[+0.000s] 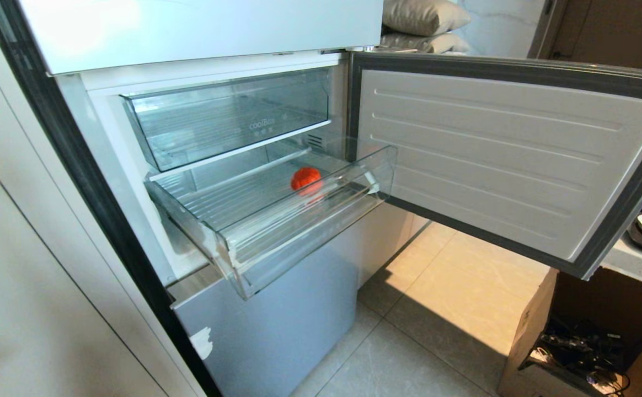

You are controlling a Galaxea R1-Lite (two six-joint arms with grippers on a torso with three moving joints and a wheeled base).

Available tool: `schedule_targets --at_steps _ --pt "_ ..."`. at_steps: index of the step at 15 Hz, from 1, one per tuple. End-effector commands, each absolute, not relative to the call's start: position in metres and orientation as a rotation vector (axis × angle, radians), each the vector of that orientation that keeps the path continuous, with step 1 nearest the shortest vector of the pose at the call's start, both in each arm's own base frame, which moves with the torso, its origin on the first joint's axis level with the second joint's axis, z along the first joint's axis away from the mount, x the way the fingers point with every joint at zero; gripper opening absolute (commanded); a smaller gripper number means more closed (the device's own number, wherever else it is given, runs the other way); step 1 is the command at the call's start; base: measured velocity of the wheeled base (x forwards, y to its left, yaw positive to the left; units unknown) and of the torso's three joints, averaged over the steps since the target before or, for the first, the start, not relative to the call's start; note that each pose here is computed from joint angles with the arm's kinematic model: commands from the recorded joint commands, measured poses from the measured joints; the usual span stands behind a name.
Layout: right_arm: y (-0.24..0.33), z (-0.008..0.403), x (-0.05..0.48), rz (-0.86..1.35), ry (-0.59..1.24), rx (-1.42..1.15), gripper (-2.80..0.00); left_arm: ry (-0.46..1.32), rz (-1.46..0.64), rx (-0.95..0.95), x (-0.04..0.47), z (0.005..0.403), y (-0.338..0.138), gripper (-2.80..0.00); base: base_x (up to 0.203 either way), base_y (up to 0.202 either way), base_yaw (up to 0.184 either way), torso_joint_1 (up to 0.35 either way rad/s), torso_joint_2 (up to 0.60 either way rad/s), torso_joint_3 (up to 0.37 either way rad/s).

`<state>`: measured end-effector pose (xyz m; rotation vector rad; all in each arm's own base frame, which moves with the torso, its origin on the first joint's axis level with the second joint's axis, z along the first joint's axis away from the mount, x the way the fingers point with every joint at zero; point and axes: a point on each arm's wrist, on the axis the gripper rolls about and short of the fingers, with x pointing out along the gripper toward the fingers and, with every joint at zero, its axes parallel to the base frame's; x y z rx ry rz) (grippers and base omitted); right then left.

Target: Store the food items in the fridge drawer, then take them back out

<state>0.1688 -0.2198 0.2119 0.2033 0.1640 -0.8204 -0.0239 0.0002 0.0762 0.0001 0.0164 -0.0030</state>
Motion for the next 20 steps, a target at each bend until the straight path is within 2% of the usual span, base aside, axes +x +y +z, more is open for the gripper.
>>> schedule_targets --at_steps 1,5,9,20 --pt "-0.261 0.196 0.177 -0.875 0.198 0.234 -2.80 0.017 -0.002 0.000 -0.024 0.076 0.000 -2.80 0.000 0.000 0.000 0.000 0.00 0.000" --pt "-0.303 0.186 0.193 -0.902 0.178 0.241 -2.80 0.017 -0.002 0.000 -0.024 0.076 0.000 -2.80 0.000 0.000 0.000 0.000 0.00 0.000" --pt "-0.342 0.173 0.212 -0.912 0.064 0.204 -2.80 0.017 -0.003 0.000 -0.024 0.076 0.000 -2.80 0.000 0.000 0.000 0.000 0.00 0.000" --pt "-0.381 0.148 0.213 -0.961 0.065 0.212 -2.80 0.017 -0.003 0.000 -0.024 0.076 0.000 -2.80 0.000 0.000 0.000 0.000 0.00 0.000"
